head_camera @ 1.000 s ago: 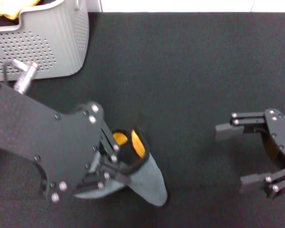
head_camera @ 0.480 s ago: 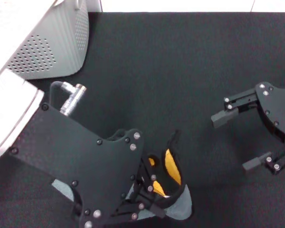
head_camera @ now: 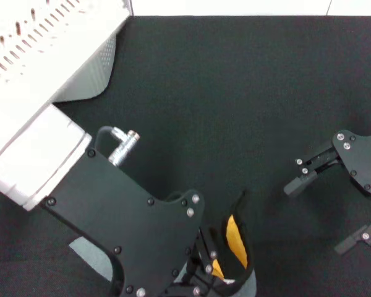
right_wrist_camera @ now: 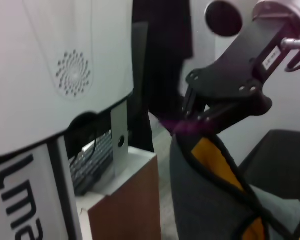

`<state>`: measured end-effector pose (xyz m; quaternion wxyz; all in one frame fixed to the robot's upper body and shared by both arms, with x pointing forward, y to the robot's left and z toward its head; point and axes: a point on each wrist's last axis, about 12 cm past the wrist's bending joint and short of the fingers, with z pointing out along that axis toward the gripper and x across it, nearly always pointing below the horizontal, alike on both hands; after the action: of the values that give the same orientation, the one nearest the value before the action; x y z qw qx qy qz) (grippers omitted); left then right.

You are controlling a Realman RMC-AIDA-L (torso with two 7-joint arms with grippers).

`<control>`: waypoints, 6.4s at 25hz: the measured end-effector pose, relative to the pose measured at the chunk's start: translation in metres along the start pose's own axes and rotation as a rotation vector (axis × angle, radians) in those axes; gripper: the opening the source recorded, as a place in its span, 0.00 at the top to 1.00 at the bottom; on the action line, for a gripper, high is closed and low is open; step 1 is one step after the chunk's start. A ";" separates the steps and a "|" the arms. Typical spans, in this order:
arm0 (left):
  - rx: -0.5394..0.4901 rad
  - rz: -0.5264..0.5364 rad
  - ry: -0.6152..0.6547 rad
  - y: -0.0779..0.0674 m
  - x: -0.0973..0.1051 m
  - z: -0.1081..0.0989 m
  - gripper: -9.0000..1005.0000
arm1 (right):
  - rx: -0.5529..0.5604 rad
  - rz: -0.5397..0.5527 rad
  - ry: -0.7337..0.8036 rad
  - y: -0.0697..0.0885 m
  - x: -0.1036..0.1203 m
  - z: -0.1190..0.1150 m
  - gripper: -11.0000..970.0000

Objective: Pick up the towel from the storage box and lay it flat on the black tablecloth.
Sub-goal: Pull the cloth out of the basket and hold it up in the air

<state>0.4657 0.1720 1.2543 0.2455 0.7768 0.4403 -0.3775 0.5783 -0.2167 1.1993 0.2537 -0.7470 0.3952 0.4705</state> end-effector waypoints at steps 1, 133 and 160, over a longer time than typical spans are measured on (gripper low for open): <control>0.008 -0.001 -0.004 0.000 0.002 0.001 0.98 | -0.003 -0.007 0.013 0.000 0.001 0.001 0.16; 0.050 -0.021 -0.055 0.011 0.018 0.031 0.97 | -0.199 -0.268 0.098 -0.025 -0.028 0.076 0.71; 0.004 -0.039 -0.090 0.014 0.026 0.030 0.97 | 0.019 -0.238 0.030 -0.015 -0.002 0.072 0.99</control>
<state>0.4754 0.1568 1.2163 0.2559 0.7509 0.4430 -0.4176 0.5540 -0.1533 1.1707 0.3092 -0.7932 0.3118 0.4220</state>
